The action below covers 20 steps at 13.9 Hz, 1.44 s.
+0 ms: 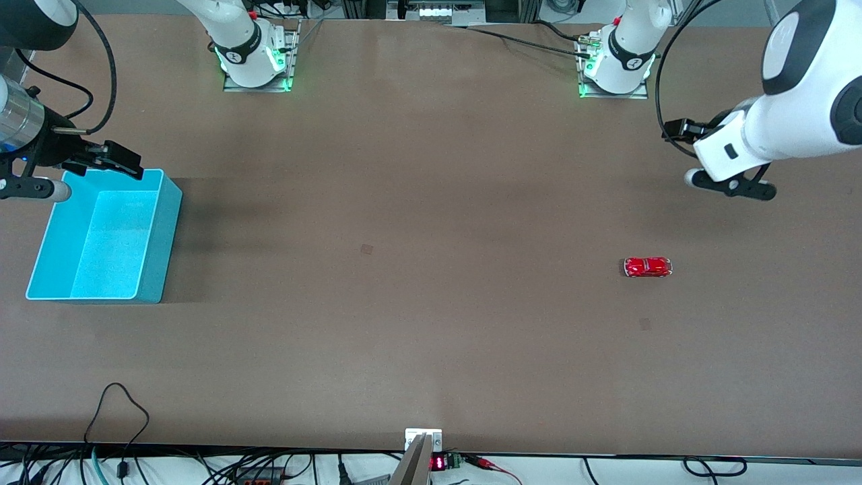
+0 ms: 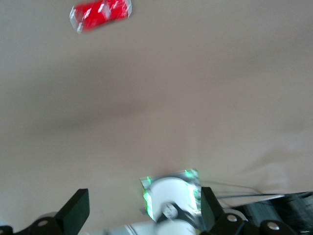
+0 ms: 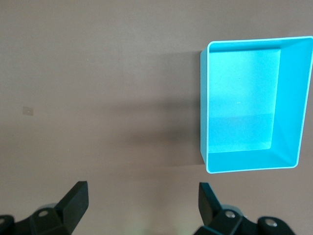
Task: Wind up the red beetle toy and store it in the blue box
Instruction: 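Reach the left gripper toward the red toy car, then lower the left gripper over the red car and close on it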
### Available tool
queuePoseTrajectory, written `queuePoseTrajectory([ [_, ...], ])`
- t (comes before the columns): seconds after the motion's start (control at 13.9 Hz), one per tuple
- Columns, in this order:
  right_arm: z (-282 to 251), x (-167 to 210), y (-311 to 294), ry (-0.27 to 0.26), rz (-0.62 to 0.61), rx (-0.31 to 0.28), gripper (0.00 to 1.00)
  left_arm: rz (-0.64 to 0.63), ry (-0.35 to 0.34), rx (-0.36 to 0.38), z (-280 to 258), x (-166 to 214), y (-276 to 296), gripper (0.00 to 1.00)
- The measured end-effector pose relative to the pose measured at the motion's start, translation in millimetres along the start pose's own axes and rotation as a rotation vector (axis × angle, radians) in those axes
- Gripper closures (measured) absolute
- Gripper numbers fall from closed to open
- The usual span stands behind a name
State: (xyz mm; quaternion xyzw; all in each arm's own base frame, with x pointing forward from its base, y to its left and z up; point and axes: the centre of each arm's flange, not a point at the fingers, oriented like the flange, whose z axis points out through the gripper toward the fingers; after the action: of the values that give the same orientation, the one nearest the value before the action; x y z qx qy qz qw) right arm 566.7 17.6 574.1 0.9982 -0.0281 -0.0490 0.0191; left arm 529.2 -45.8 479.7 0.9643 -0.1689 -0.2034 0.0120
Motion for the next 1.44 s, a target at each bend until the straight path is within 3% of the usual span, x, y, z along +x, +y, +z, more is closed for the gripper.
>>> queuePoseTrajectory([
  [0.29,0.0,0.2,1.7,0.0,0.003,0.0,0.0,0.339,0.105,0.043,60.1,39.0,-31.4,0.0],
  [0.57,0.2,0.6,7.3,0.0,0.013,0.001,0.0,0.591,0.192,0.098,127.1,87.6,-60.3,0.0],
  [0.86,0.2,0.7,8.3,0.0,0.015,0.001,0.0,0.885,0.315,0.211,191.9,127.1,-119.9,0.0],
  [1.08,0.2,0.7,8.3,0.0,0.015,0.001,0.0,0.982,0.342,0.252,223.0,138.4,-135.1,0.0],
  [1.44,0.2,0.7,8.6,0.0,0.015,0.001,0.0,1.026,0.357,0.274,241.2,141.6,-122.6,0.04],
])
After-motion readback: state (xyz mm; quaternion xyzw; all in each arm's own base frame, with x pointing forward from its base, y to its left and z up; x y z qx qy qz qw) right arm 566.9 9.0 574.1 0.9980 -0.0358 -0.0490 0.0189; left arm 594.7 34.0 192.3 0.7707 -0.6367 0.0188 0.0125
